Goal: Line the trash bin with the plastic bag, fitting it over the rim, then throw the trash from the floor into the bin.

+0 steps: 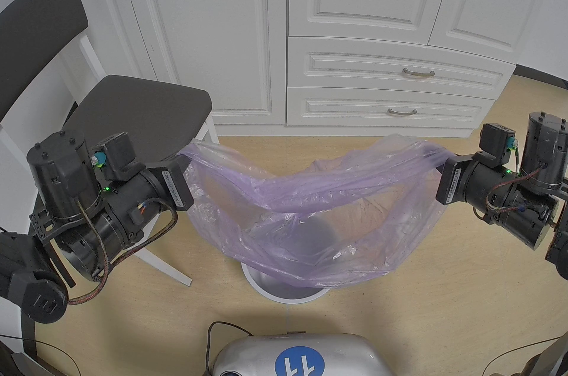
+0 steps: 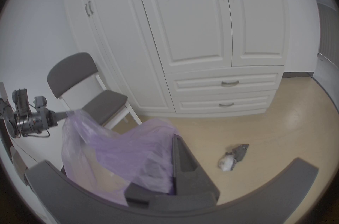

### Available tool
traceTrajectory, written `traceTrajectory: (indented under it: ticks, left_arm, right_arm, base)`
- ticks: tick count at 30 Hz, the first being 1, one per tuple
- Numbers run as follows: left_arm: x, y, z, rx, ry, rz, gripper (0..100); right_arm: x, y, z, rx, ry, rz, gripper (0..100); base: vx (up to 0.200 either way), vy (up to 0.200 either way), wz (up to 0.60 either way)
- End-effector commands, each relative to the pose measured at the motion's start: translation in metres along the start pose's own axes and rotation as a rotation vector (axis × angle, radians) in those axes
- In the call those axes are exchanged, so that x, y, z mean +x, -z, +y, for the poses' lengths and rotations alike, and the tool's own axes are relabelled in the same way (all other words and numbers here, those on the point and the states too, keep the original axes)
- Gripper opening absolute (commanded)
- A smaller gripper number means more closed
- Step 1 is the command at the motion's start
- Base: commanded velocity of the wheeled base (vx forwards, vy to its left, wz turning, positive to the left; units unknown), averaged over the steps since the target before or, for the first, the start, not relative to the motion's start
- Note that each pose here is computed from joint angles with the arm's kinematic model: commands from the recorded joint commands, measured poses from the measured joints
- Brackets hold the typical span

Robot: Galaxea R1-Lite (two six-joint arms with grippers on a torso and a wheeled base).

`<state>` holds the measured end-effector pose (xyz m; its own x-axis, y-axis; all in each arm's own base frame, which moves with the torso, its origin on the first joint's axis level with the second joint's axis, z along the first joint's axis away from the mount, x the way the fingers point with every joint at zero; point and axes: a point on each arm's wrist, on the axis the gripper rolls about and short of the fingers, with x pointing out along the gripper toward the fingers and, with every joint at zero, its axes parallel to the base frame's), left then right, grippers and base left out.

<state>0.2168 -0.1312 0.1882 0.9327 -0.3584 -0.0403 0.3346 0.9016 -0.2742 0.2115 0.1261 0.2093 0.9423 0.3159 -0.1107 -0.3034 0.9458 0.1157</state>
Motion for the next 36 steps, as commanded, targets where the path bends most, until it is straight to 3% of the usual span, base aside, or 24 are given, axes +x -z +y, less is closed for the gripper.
traceTrajectory:
  ticks: [1,8,13,20,29,33,36]
  left_arm:
    - [0.006,0.007,-0.009,-0.008,0.067,0.026,0]
    - [0.020,0.014,-0.013,-0.053,0.179,0.034,0]
    - [0.033,0.021,-0.021,-0.097,0.276,0.027,0]
    - [0.045,0.055,-0.038,-0.160,0.340,0.085,0]
    - [0.050,0.061,-0.042,-0.199,0.355,0.083,0]
    - [0.055,0.065,-0.041,-0.223,0.351,0.100,0]
    - [0.061,0.070,-0.041,-0.255,0.347,0.115,0]
  right_arm:
    - [0.019,0.024,0.014,-0.004,-0.039,0.011,0]
    - [0.043,0.040,0.038,0.061,-0.131,-0.118,0]
    - [0.056,0.050,0.048,0.069,-0.175,-0.135,0]
    - [0.060,0.054,0.056,0.079,-0.247,-0.105,0]
    - [0.066,0.061,0.052,0.076,-0.247,-0.078,0]
    - [0.074,0.066,0.046,0.059,-0.217,0.005,0]
    - [0.079,0.064,0.041,0.094,-0.181,0.076,0]
  base:
    - [0.000,0.000,0.00]
    - [0.000,0.000,0.00]
    - [0.000,0.000,0.00]
    - [0.000,0.000,0.00]
    - [0.000,0.000,0.00]
    - [0.000,0.000,0.00]
    - [0.000,0.000,0.00]
